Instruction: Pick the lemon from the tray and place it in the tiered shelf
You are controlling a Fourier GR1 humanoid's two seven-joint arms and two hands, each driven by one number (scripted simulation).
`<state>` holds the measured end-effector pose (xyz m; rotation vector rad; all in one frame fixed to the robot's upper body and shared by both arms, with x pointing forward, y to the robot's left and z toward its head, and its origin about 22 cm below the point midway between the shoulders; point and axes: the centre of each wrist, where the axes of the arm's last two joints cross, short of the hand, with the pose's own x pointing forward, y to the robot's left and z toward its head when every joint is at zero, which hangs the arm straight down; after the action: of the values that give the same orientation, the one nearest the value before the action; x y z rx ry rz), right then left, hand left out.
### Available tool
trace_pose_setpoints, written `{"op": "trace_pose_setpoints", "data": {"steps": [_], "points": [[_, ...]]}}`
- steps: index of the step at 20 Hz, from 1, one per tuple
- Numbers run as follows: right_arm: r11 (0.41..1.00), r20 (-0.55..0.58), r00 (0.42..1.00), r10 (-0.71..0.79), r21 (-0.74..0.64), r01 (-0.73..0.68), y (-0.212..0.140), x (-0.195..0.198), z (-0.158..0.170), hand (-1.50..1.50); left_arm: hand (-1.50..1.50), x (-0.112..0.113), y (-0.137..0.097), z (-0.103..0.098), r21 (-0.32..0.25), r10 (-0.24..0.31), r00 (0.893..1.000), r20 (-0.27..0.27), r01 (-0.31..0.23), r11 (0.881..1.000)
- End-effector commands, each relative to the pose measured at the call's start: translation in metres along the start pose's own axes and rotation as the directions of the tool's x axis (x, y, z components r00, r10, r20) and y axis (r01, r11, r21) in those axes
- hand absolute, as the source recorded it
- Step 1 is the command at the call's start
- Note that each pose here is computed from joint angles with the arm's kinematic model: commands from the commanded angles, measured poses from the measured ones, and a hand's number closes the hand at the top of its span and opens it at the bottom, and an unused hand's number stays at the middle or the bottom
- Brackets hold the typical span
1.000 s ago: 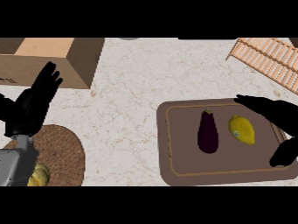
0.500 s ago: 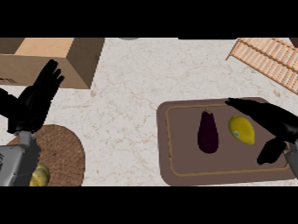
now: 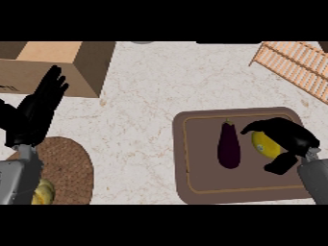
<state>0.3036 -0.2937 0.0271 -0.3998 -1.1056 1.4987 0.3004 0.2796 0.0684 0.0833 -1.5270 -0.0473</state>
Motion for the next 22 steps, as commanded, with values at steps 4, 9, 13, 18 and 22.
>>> {"op": "trace_pose_setpoints", "data": {"steps": [4,9,13,18,22], "points": [[0.993,0.051,0.994,0.098,-0.073,-0.094,0.005,-0.004,-0.015,1.5,0.0,-0.005,-0.013,-0.002,-0.004,0.006,1.0,-0.018,-0.006,1.0],[0.986,0.163,0.975,0.153,-0.091,-0.139,0.041,0.024,0.016,1.5,0.0,0.007,0.009,-0.003,0.029,-0.01,1.0,-0.015,0.011,1.0],[0.965,0.273,0.927,0.259,-0.033,-0.26,0.09,0.067,0.048,1.5,0.0,-0.013,0.015,0.002,0.042,0.001,1.0,-0.004,-0.001,0.999],[0.974,0.259,0.941,0.218,-0.125,-0.191,0.103,0.064,0.098,1.5,0.0,-0.003,0.009,-0.009,0.031,-0.005,1.0,0.01,0.005,1.0],[0.976,0.345,0.937,0.062,-0.217,0.016,0.09,0.092,0.12,1.5,0.0,0.003,0.004,0.004,0.025,-0.015,1.0,-0.02,0.015,1.0]]}}
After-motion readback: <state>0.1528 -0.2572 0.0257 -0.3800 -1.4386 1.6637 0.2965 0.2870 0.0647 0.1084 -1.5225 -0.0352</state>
